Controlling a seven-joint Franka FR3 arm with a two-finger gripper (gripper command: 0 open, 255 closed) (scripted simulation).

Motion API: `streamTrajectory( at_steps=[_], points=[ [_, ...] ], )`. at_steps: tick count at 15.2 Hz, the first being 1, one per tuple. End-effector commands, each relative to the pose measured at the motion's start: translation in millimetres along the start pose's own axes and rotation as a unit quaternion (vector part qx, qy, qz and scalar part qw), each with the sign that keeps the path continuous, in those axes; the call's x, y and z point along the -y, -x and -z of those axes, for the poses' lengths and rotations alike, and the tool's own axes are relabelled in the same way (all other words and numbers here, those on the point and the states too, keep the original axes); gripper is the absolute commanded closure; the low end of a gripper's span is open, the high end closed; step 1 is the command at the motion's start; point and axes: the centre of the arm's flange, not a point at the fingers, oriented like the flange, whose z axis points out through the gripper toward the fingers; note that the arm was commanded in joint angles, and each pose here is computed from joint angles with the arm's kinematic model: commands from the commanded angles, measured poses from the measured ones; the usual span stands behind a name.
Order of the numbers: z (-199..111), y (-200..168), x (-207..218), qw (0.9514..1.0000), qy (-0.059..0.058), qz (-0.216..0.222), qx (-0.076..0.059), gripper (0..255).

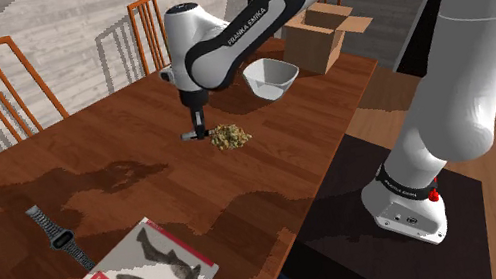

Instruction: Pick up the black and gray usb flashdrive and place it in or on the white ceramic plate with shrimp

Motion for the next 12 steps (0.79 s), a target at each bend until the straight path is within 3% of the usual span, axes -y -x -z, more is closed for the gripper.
streamTrajectory(
  at_steps=[1,10,12],
  points=[
    [-1,20,-16,1.0,0.0,0.001,0.0,255],
    [1,110,-98,1.0,0.0,0.001,0.0,255],
    [-10,111,-98,1.0,0.0,0.001,0.0,255]
  ],
)
